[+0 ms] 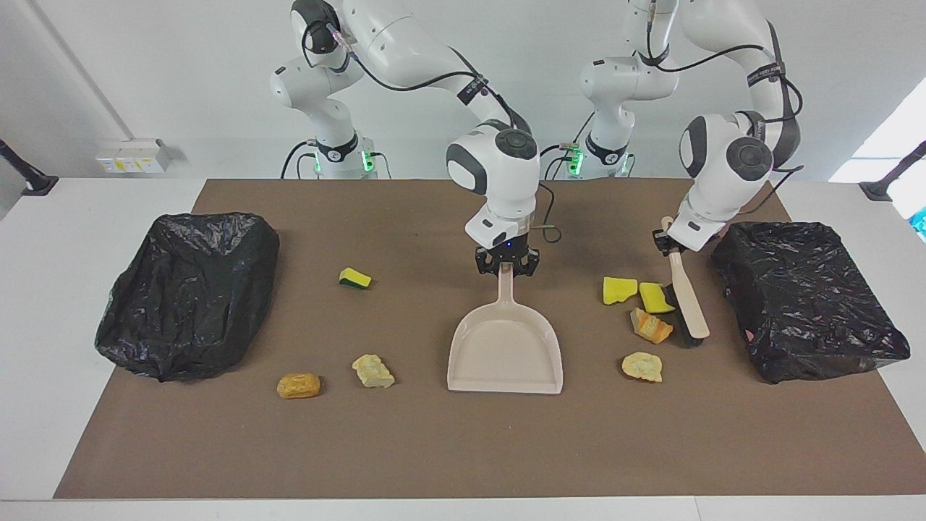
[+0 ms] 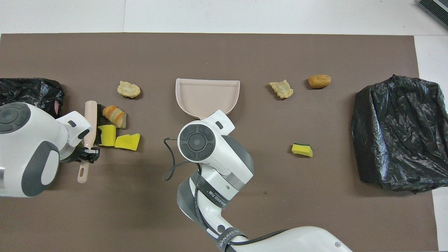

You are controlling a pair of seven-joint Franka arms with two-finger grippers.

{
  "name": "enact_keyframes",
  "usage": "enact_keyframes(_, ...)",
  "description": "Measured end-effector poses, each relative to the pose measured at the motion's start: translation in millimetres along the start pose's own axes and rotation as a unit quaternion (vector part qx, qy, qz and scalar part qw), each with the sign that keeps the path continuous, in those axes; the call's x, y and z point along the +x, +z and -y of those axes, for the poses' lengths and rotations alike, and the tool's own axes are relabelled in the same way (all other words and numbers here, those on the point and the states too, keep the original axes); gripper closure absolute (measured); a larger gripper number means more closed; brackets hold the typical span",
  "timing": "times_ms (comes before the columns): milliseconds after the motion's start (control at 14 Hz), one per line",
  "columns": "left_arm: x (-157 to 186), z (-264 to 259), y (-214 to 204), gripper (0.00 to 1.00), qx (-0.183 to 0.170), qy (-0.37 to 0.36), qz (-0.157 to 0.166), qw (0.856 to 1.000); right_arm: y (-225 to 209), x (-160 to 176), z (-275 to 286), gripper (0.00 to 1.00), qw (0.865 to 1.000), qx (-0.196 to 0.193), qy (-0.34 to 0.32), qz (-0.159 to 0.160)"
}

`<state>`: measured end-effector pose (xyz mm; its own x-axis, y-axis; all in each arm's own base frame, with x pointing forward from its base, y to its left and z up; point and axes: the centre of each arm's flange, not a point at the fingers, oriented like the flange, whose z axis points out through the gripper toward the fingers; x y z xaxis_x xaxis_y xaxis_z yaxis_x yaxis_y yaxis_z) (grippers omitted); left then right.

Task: Sweep and dump trash in bin

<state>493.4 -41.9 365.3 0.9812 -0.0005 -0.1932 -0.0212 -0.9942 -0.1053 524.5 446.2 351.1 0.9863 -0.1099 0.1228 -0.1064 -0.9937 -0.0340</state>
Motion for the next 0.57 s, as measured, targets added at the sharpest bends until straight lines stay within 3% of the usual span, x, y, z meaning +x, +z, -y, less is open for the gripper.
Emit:
enact_keyframes(143,-6,-25,2,0.74,0.003,-0.008,0.000,1.000,1,2,-2,0.48,1.000,-0.001,0.001,0.001)
enact_keyframes(214,-9,-39,0,0.74,0.002,-0.013,-0.002,1.000,1,3,-3,0.45,1.000,-0.001,0.002,0.001)
enact_keyframes(428,-17,-76,-6,0.74,-0.004,-0.023,-0.006,1.000,1,3,-4,0.49,1.000,-0.002,0.000,0.001)
enact_keyframes(571,-17,-83,-11,0.74,-0.006,-0.028,-0.013,1.000,1,2,-3,0.68,1.000,-0.003,-0.018,0.003)
